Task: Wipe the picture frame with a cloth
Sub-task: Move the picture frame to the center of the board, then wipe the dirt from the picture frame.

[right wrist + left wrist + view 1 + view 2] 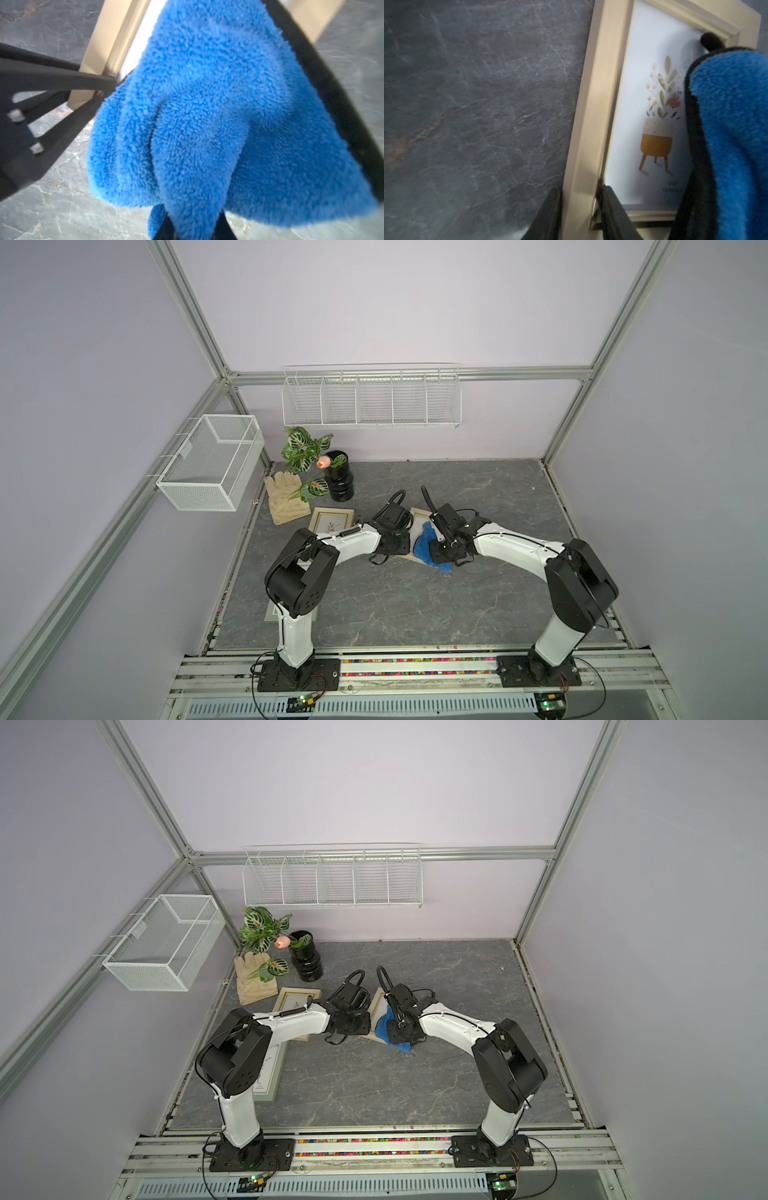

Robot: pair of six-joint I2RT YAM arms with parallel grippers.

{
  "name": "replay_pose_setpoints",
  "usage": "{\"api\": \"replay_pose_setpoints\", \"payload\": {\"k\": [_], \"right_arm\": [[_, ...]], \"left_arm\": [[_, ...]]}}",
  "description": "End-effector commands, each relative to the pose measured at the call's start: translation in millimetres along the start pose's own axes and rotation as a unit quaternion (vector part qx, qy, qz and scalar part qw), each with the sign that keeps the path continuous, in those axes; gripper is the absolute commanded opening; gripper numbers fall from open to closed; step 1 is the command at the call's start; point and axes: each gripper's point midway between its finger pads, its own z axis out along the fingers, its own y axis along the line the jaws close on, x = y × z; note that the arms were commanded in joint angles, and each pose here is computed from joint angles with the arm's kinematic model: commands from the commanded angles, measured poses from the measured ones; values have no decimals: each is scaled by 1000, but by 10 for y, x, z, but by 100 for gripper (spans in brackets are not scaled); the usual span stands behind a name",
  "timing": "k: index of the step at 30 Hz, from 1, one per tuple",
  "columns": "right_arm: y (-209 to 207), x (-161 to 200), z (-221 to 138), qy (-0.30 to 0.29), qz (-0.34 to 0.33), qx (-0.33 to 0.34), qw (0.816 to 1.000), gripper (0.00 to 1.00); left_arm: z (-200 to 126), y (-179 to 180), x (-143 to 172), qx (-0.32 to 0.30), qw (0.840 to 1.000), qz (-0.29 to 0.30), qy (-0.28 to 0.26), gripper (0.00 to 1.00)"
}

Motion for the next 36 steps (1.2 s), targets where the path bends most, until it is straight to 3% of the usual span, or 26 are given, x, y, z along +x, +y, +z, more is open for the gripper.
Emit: {"api": "replay_pose_setpoints", "payload": {"k": [1,11,17,21,24,31,36], "right_arm": [[-45,-164,-125,-11,-16,25,999,14],[-133,-129,408,43,-12,60,997,12],[-551,-623,471,28,16,105,994,11],[-532,-843,537,23,3,103,994,11],[-451,-686,547,43,-6,99,994,10],[-270,44,341,76,9,68,995,11],[-365,-96,293,52,19,73,996,11]], "left_arm": [[99,233,361,-37,998,-6,53,34],[165,355,499,-54,996,-6,65,32],[195,418,585,-61,996,-5,72,32],[205,449,601,-67,995,-6,73,32],[203,466,602,-71,995,-8,71,33],[212,483,623,-73,995,-9,73,33],[223,444,643,-61,995,-7,76,33]]}}
